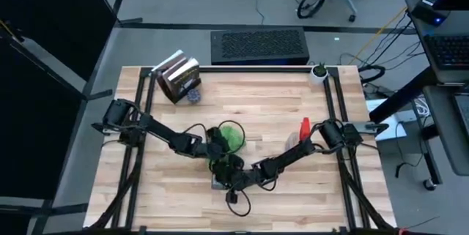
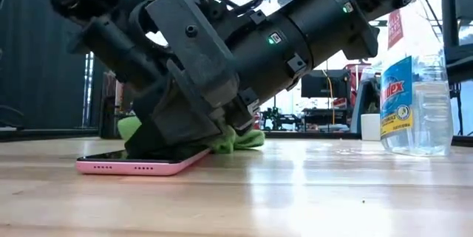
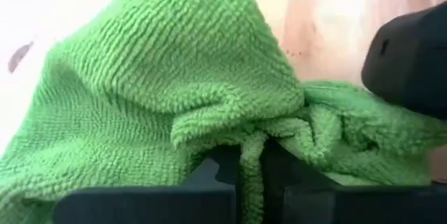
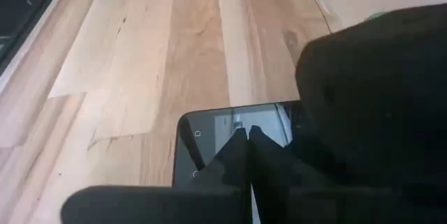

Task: Apply microfiber cloth
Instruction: Wipe the front of the pink cellphone with the green microfiber cloth

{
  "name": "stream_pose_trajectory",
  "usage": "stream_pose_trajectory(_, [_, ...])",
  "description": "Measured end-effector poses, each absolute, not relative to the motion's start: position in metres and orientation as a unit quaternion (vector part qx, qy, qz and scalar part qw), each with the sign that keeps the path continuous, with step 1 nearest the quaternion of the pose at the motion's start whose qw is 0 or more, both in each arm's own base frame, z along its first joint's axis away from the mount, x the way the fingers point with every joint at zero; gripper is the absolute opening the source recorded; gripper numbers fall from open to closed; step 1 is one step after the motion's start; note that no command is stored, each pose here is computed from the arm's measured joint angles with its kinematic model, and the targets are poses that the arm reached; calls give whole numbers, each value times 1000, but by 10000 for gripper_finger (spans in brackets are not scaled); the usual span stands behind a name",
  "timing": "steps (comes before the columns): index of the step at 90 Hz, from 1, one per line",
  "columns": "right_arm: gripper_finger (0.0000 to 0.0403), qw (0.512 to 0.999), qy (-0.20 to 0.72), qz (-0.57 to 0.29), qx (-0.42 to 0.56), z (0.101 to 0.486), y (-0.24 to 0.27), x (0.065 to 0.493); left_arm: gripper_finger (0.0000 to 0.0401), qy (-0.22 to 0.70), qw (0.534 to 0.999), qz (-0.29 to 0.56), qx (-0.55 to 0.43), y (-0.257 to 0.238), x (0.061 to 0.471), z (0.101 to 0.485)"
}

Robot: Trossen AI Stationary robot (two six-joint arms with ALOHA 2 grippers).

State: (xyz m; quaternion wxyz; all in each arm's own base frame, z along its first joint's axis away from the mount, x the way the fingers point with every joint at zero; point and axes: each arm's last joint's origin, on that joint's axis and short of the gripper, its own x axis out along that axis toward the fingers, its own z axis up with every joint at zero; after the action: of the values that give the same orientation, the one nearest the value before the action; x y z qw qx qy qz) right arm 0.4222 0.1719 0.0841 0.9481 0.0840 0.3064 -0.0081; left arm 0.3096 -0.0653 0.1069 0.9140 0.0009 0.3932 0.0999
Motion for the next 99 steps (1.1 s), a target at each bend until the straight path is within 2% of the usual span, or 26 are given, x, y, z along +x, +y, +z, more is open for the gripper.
stream_pose_trajectory(17, [0,948,309,-4,81,84,173,422,1,355,931,36,-77,-94,294,148])
stream_pose_trajectory(30, [0,947,309,-5,83,84,171,422,1,387,919,-4,-73,-105,288,144])
stream_pose_trajectory(38, [0,947,309,-6,86,84,171,423,1,421,904,9,-78,-105,288,126])
stream_pose_trajectory(59, [0,947,309,-9,88,83,170,422,1,432,899,34,-64,-98,297,97])
stream_pose_trajectory(85, [0,947,307,-14,89,84,169,423,1,417,894,164,3,-69,295,93])
stream_pose_trajectory(99, [0,947,307,-13,89,84,170,423,1,412,899,151,11,-70,292,110])
